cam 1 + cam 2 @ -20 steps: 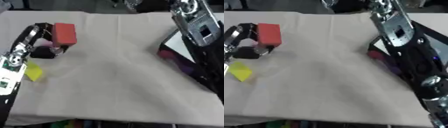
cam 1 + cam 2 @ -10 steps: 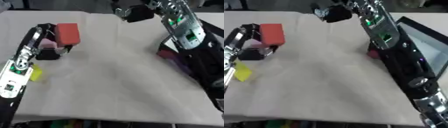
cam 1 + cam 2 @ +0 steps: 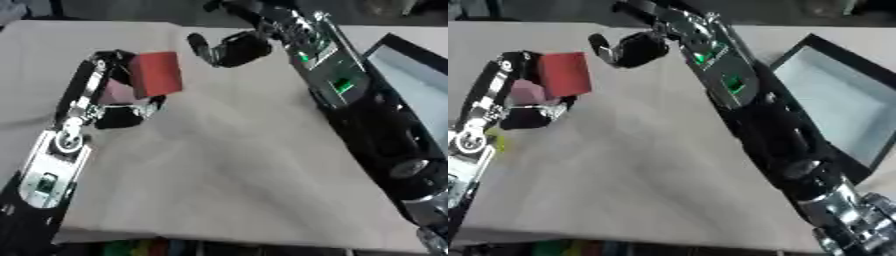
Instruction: Pick up the objects with one hand, pass them to the other hand, and then place them into the box on the other side of the table.
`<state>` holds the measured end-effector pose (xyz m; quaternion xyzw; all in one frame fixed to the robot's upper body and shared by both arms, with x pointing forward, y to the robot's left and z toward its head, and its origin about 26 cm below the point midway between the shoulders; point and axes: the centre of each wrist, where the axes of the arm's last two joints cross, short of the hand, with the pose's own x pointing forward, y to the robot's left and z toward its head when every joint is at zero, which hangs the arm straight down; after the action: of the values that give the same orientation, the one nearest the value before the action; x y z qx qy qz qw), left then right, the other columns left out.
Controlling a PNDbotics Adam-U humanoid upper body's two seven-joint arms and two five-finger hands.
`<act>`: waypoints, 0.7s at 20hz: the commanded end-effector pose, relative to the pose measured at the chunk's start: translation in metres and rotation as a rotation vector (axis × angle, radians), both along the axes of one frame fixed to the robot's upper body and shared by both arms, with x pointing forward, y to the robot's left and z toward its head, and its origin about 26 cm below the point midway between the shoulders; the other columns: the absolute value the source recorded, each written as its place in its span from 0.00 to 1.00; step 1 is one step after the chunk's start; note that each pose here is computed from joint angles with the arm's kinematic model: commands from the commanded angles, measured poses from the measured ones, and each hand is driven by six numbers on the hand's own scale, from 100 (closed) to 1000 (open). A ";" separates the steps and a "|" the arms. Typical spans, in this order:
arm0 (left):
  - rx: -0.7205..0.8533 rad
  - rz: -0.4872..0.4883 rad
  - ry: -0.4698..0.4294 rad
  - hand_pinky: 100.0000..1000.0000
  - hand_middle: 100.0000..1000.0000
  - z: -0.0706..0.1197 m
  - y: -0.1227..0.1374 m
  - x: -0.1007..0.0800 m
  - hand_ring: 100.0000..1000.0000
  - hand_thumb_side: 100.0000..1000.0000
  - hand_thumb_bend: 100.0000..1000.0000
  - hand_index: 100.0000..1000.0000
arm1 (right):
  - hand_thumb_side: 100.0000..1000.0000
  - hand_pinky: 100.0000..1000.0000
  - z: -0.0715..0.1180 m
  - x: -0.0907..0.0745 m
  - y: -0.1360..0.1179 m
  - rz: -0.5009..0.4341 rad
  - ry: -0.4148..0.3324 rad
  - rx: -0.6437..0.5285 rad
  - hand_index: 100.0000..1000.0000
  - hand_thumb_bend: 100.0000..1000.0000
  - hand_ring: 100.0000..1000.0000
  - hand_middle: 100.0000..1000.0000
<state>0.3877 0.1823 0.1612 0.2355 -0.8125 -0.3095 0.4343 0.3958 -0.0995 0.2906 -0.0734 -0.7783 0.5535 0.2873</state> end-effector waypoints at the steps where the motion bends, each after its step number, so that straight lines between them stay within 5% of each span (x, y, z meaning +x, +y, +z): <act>1: 0.021 0.018 -0.044 0.57 0.43 0.007 -0.006 -0.002 0.42 0.00 0.13 0.56 | 0.00 0.90 0.012 -0.007 0.003 0.032 -0.034 -0.016 0.96 0.00 1.00 0.93; 14: 0.043 0.047 -0.047 0.55 0.43 0.005 -0.013 -0.003 0.42 0.00 0.14 0.55 | 0.00 0.91 0.019 -0.016 0.004 0.080 -0.014 -0.044 0.96 0.01 1.00 0.92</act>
<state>0.3860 0.1717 0.1580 0.2686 -0.8034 -0.3127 0.4296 0.3844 -0.0949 0.2974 -0.0468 -0.7636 0.5824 0.2748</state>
